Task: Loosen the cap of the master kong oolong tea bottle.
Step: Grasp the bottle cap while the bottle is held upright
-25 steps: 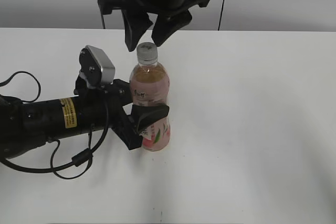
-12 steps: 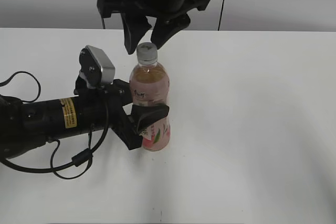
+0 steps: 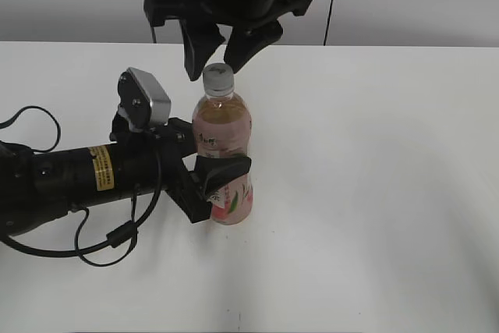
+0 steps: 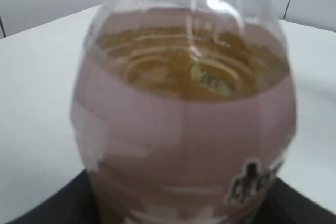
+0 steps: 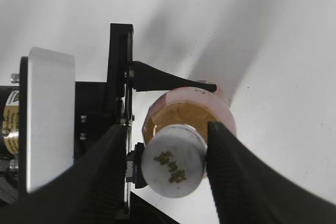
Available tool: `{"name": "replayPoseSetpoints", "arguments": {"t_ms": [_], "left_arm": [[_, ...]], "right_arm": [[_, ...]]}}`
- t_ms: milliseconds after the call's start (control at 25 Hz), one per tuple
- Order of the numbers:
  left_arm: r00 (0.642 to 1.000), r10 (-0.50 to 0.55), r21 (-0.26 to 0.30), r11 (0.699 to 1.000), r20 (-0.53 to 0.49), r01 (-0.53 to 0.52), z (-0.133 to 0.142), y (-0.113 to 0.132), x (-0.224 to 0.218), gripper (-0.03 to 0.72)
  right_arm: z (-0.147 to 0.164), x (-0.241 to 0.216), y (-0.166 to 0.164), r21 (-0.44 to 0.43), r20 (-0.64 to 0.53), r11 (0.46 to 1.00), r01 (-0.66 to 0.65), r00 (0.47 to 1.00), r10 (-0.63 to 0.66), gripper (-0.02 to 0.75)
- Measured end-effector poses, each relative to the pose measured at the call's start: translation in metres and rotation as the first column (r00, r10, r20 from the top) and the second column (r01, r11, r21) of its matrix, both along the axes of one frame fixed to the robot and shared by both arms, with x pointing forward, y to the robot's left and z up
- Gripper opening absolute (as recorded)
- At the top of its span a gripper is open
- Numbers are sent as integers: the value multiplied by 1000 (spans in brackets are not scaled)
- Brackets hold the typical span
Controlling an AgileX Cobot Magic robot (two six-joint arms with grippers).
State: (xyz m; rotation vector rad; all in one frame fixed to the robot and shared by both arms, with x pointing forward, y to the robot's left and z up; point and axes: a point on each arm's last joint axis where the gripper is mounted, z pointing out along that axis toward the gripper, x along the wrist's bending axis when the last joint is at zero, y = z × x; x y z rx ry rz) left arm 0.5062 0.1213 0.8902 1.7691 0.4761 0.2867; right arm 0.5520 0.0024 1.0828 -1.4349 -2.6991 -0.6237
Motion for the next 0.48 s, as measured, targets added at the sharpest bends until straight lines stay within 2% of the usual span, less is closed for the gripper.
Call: {"name": "replayPoseSetpoints", "arguments": {"t_ms": [480], "left_arm": [[1000,0,0,1000,0,0,0,0,0,388]], "right_arm": [[0,0,0,0,0,1000,1,1000,-1,375]]}}
